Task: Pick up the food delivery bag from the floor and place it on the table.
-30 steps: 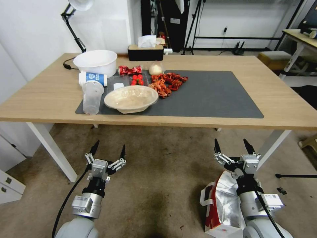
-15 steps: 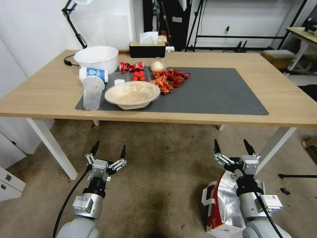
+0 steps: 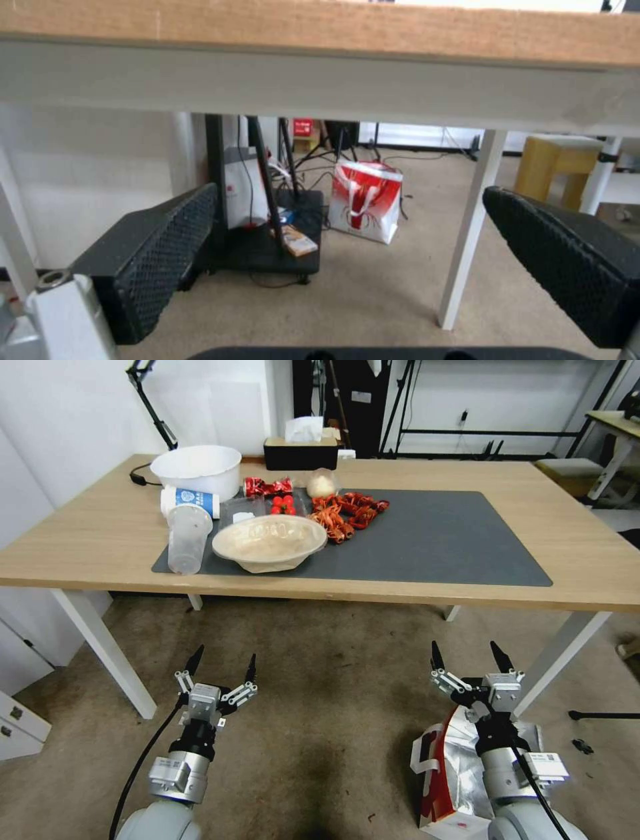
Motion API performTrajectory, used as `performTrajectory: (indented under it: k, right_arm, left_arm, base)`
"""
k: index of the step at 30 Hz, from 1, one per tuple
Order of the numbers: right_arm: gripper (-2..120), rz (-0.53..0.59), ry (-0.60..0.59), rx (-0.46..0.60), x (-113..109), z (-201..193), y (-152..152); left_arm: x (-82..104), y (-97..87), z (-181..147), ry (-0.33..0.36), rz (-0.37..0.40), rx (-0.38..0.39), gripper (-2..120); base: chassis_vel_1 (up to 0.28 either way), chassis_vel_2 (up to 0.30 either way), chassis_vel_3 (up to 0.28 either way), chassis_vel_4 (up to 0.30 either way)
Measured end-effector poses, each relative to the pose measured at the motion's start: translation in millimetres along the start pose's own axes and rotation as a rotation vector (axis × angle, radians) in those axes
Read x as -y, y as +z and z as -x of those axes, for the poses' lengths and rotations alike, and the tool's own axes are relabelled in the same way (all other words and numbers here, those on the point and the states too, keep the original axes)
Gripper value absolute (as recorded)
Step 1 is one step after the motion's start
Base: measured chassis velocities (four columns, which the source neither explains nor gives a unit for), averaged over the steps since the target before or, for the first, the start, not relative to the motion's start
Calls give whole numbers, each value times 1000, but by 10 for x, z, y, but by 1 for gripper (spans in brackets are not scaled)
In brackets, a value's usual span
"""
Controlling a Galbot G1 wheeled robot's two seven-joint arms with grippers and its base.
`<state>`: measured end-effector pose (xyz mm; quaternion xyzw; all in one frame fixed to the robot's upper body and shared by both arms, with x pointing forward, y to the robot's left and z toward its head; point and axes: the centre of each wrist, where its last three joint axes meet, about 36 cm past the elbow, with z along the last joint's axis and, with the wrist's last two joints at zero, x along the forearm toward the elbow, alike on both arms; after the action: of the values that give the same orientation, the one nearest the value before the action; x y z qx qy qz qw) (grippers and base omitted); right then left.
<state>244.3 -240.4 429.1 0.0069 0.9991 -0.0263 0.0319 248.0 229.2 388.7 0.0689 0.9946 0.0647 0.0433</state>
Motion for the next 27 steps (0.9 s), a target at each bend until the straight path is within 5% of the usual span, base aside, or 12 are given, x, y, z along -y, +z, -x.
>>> performTrajectory:
  k: [27]
  right_arm:
    - [100,5,15,13,23,25,-60]
  left_arm:
    - [35,32,-26,21,3,1,96]
  base:
    - [0,0,0,0]
